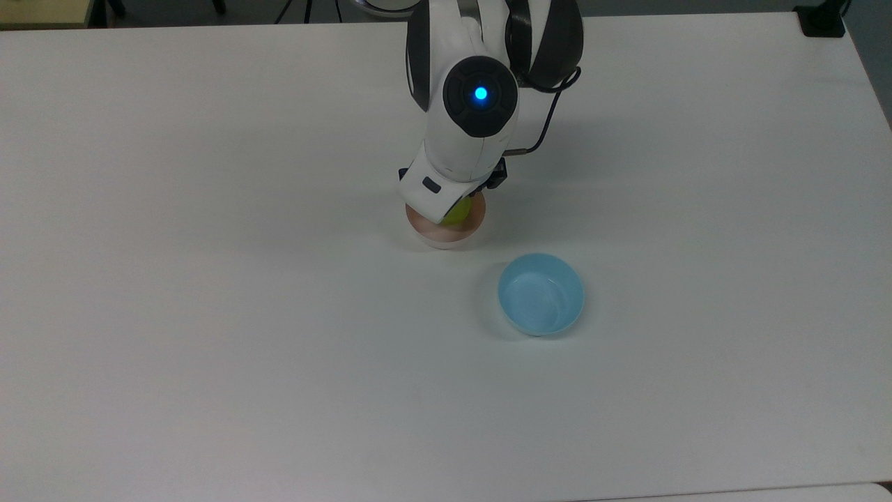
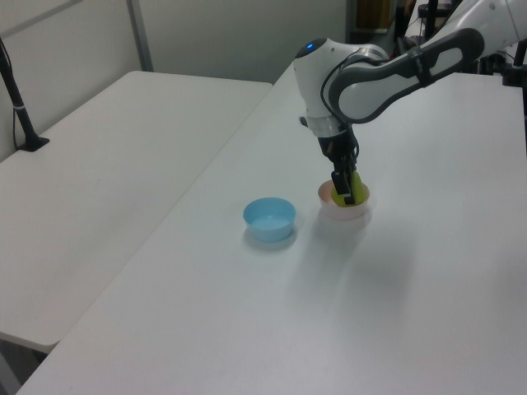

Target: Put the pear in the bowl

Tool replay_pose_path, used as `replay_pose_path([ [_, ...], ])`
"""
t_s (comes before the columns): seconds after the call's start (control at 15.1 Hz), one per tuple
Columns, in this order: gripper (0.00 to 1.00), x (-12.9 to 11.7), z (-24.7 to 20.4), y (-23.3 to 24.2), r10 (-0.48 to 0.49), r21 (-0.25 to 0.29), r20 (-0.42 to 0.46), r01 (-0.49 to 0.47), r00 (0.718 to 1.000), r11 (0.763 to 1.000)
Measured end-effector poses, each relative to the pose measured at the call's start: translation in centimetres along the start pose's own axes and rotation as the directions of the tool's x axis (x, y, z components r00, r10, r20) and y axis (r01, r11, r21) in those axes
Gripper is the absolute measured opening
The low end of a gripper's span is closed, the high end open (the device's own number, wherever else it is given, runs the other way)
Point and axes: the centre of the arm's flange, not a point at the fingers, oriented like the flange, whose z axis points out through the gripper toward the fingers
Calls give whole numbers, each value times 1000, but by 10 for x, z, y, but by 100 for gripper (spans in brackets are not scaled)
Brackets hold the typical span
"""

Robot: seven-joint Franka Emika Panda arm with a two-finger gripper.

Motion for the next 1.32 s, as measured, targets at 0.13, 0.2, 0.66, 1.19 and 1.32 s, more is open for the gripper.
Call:
replay_pose_path([
  [0.13, 78, 0, -1, 2, 3, 0, -4, -3, 1000, 1000],
  [0.2, 88, 0, -3, 2, 4, 0, -6, -4, 1000, 1000],
  [0.66, 100, -14, -53, 19, 41, 12, -67, -41, 997, 999],
  [1.19, 100, -72, -133, 99, 142, -9, -107, -143, 984, 990],
  [1.32, 100, -78, -142, 108, 158, -8, -112, -160, 981, 987],
])
